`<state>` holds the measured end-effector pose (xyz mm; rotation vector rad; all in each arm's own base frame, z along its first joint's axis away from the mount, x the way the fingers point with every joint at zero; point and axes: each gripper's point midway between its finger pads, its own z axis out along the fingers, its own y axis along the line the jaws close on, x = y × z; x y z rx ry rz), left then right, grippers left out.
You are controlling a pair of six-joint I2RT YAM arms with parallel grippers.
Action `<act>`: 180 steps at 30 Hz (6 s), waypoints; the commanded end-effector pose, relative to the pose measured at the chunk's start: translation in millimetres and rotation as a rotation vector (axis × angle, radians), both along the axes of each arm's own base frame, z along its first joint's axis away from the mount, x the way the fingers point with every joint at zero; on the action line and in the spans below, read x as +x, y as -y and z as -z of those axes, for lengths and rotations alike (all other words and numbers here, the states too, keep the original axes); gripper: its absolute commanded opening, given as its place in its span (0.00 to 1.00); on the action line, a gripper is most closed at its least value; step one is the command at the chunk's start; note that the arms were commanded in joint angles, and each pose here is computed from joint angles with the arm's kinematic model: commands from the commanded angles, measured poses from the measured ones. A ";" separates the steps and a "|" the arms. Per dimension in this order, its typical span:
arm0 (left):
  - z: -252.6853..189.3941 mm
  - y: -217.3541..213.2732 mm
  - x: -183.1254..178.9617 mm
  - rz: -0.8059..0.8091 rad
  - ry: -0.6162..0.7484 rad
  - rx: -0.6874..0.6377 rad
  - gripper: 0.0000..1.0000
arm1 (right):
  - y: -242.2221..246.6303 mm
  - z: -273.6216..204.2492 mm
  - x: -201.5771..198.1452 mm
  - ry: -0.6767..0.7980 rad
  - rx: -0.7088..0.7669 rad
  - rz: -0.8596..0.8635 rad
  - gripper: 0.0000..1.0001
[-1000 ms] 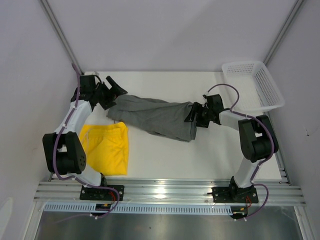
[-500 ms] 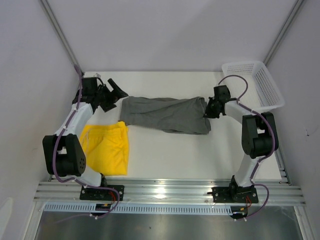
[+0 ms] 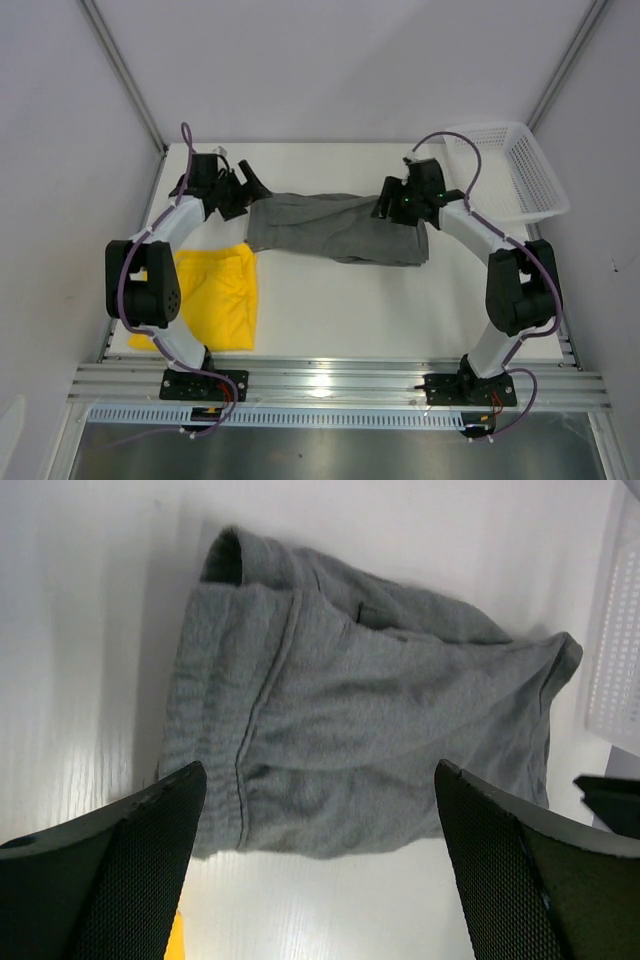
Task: Fold and stack the shorts
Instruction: Fold the shorts
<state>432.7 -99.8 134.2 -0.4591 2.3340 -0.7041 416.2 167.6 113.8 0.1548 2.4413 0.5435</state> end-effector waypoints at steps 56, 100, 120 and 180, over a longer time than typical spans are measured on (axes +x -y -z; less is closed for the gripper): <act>47.5 73.8 6.0 0.222 0.058 -0.054 0.65 | -168.2 -13.7 -0.5 0.090 0.503 -0.425 0.37; 69.0 56.2 33.3 0.058 0.016 -0.113 0.34 | -225.6 -26.4 62.2 0.335 0.655 -0.521 0.63; 58.3 67.0 61.4 0.099 0.091 -0.143 0.30 | -137.4 43.1 90.8 0.288 -0.209 -0.584 0.52; 53.7 60.2 50.8 0.063 0.119 -0.067 0.00 | -192.8 -13.2 109.4 0.482 -0.205 -0.562 0.00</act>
